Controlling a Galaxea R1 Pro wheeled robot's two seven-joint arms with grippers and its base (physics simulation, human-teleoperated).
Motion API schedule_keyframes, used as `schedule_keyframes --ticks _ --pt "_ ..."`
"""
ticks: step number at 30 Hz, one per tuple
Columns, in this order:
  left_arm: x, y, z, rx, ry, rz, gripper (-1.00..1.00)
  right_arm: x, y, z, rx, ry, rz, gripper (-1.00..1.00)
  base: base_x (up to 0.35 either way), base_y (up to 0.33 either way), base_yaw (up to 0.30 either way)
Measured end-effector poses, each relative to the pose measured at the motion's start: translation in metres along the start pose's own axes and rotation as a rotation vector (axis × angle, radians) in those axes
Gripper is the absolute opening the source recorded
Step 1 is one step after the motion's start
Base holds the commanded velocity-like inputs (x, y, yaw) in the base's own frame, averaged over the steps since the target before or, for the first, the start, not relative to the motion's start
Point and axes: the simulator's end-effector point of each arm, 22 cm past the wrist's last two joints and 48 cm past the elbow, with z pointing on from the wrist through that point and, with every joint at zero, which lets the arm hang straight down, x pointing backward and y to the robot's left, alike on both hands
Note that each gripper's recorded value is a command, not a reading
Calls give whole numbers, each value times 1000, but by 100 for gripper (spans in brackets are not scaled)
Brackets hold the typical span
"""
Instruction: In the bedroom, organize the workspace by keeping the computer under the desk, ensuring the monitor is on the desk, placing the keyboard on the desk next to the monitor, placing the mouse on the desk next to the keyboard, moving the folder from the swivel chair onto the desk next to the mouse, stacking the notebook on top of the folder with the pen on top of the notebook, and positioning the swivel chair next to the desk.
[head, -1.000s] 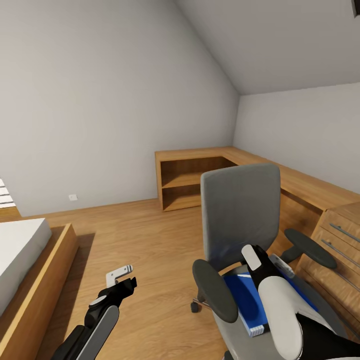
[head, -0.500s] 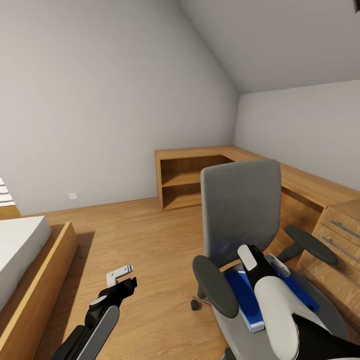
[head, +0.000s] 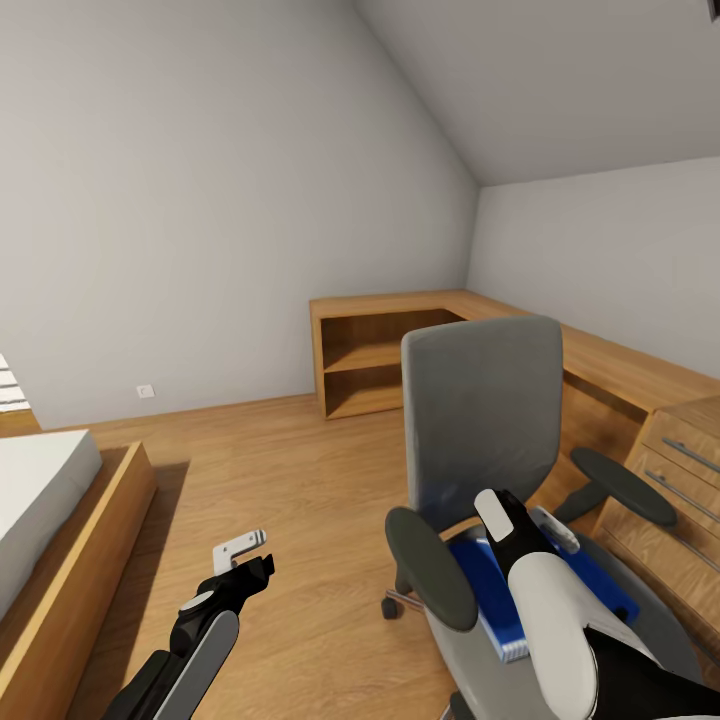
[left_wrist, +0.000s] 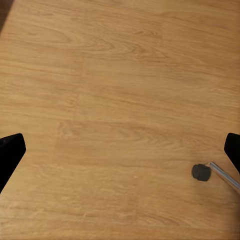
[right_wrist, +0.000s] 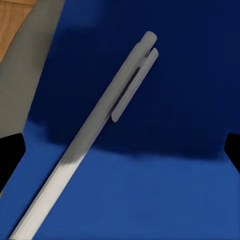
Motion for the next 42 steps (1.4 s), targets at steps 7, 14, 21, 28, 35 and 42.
schedule_keyframes --ticks 7,14,21,28,35,42 --pt "2 1 1 0 0 0 100 1 -1 2 0 0 0 100 0 0 0" --pt "2 1 1 0 0 0 100 1 -1 2 2 -2 0 100 0 0 0" --pt "2 1 1 0 0 0 100 1 -3 2 9 -2 0 100 0 0 0" --pt "2 0 1 0 0 0 100 1 -6 2 22 -1 1 100 0 0 0" --pt "3 -2 1 4 2 -1 100 1 -7 2 29 -1 1 100 0 0 0" --pt "3 -3 0 6 2 -1 100 1 -9 2 36 -1 1 100 0 0 0"
